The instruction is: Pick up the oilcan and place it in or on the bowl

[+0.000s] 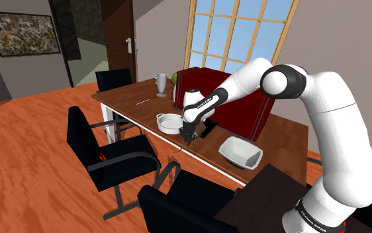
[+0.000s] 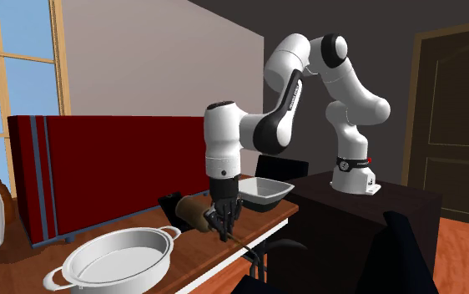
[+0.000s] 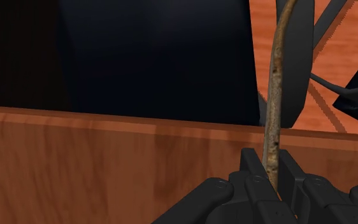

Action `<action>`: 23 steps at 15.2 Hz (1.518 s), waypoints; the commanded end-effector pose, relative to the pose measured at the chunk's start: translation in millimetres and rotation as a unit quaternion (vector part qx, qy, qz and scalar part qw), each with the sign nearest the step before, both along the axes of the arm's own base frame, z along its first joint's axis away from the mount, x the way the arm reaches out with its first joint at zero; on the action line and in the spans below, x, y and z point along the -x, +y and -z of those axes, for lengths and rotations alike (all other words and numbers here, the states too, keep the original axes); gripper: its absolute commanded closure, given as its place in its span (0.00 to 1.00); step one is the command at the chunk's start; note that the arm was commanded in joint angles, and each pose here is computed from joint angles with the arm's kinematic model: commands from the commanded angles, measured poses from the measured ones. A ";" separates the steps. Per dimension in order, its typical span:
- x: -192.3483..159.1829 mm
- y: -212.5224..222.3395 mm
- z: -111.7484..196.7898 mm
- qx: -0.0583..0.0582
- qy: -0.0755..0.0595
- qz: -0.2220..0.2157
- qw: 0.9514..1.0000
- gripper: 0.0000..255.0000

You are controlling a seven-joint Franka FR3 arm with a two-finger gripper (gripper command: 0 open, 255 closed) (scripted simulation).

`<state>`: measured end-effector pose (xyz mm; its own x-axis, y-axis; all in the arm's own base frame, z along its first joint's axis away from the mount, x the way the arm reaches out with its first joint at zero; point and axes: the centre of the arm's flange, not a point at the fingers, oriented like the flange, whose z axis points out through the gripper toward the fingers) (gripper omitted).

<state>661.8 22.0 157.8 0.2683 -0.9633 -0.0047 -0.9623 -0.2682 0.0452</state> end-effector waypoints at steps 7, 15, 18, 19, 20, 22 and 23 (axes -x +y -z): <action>0.6 0.3 -43.0 0.000 0.000 0.000 1.000 1.00; 0.7 0.3 -85.3 0.000 0.000 0.000 1.000 1.00; 0.6 0.3 -101.1 0.000 0.000 0.000 1.000 1.00; 0.6 0.3 -106.4 0.000 0.000 0.000 1.000 1.00; 0.6 0.3 -111.7 0.000 0.000 0.000 1.000 1.00; 0.7 0.3 -122.2 0.000 0.000 0.000 1.000 1.00; 0.6 0.3 -127.5 0.000 0.000 0.000 1.000 1.00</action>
